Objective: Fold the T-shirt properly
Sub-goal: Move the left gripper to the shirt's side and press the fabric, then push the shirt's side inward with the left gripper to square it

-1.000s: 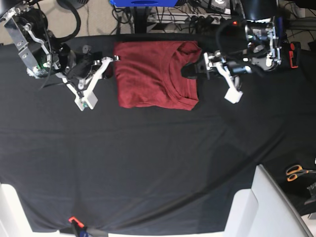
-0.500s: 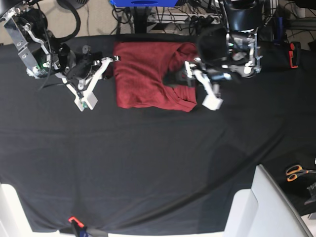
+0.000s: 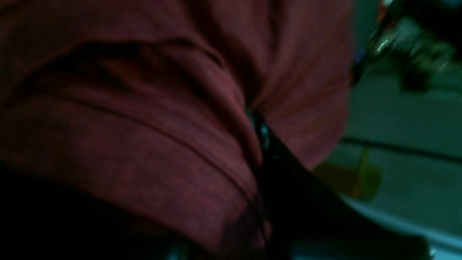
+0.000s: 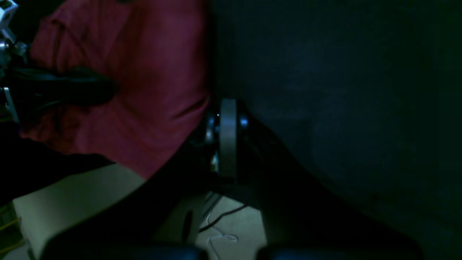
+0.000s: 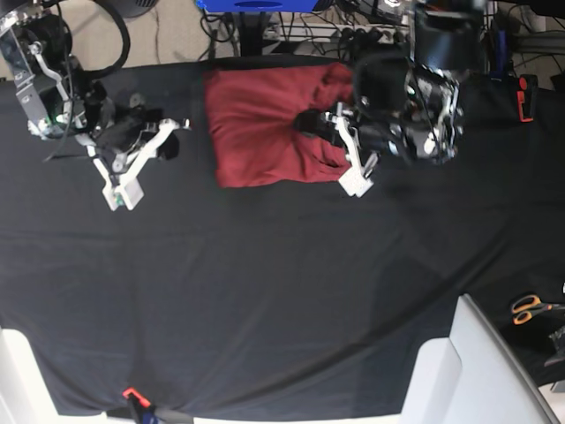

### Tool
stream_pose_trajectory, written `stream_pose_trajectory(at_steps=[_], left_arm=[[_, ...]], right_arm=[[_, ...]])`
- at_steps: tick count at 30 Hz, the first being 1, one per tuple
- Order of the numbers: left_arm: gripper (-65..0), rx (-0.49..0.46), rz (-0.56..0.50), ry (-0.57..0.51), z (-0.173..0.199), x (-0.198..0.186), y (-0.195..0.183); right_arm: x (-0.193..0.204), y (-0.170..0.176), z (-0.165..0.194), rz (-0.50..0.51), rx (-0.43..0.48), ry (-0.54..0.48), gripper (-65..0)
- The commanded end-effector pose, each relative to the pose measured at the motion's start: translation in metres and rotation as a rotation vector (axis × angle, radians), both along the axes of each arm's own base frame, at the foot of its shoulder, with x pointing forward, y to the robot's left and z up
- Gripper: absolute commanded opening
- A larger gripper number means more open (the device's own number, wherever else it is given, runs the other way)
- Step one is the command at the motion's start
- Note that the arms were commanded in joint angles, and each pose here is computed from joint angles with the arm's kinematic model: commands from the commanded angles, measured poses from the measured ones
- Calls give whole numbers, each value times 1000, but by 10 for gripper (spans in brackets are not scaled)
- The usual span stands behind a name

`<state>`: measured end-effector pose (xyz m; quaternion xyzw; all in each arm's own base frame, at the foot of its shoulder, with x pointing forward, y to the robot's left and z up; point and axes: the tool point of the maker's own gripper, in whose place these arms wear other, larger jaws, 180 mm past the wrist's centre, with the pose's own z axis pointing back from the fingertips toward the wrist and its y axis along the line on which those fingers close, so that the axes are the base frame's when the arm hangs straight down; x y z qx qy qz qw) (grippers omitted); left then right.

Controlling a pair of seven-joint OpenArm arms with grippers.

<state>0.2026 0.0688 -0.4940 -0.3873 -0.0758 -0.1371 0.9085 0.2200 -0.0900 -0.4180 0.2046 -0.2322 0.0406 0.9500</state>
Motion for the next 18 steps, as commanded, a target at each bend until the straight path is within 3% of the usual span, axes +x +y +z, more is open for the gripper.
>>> stream_pose_trajectory(at_steps=[1, 5, 8, 13, 18], left_arm=[[-650, 96, -87, -8, -1, 3, 20], [-650, 221, -277, -77, 10, 26, 38], [-650, 283, -436, -140, 21, 45, 30], [-650, 306, -716, -323, 44, 71, -23], [-650, 309, -819, -418, 52, 79, -88]], right_arm=[[9, -2, 9, -2, 6, -37, -650], [11, -2, 10, 0, 7, -41, -650], [12, -2, 8, -5, 7, -37, -650], [15, -7, 1, -17, -5, -23, -650], [16, -8, 1, -21, -6, -24, -650]])
